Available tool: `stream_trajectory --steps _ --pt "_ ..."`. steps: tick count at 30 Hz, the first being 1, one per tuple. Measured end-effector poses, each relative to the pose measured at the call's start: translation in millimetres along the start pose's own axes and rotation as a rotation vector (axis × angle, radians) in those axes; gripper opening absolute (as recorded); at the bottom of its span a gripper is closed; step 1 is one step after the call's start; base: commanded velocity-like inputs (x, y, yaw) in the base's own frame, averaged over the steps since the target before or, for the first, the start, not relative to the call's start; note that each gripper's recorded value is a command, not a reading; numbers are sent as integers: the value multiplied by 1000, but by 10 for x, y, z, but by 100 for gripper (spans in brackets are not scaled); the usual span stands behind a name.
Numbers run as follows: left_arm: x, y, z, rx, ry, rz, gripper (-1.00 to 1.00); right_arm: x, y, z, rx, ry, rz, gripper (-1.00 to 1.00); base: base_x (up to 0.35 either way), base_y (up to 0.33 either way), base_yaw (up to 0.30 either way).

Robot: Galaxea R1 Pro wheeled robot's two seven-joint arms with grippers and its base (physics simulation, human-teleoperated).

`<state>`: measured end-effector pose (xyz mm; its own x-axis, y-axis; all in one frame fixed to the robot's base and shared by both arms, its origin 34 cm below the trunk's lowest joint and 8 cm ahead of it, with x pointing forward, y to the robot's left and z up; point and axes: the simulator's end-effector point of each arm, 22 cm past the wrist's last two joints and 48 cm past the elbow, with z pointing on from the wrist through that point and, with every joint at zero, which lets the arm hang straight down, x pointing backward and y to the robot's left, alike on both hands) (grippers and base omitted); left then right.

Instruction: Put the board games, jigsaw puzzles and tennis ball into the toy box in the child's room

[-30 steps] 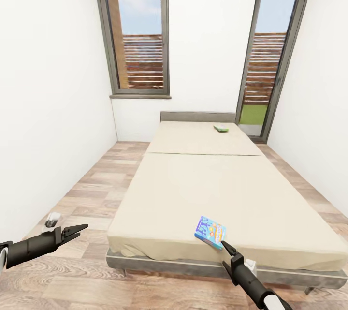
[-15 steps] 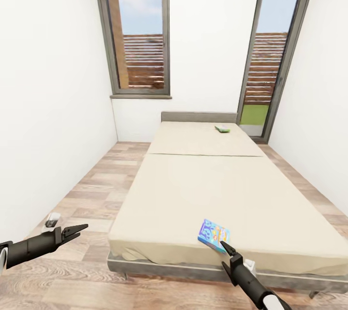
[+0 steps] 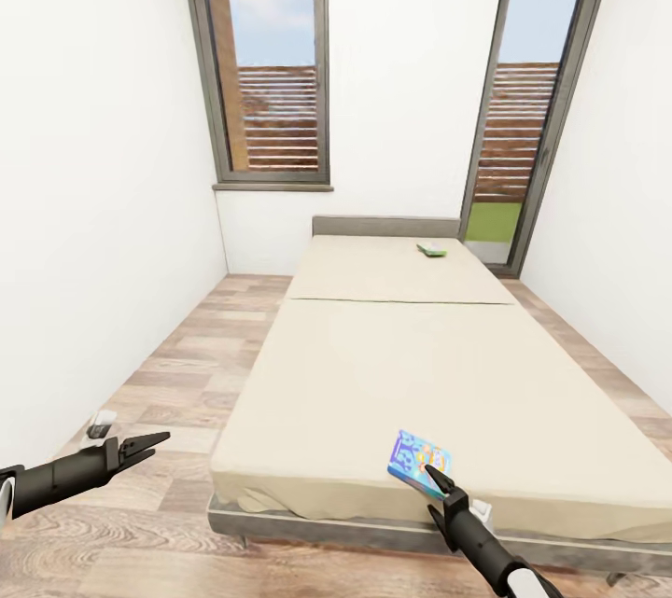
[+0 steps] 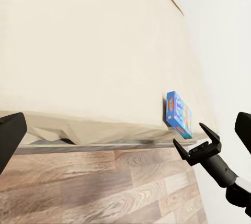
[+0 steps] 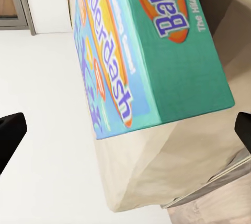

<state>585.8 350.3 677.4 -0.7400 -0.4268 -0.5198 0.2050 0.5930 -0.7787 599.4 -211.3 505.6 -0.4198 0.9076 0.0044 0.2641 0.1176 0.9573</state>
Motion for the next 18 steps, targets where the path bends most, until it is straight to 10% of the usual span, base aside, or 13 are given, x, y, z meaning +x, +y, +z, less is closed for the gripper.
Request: stream_trajectory --steps 18 --pt "-95 -114 -35 3 1 -8 100 -6 147 -17 1 1 -1 100 0 0 0"
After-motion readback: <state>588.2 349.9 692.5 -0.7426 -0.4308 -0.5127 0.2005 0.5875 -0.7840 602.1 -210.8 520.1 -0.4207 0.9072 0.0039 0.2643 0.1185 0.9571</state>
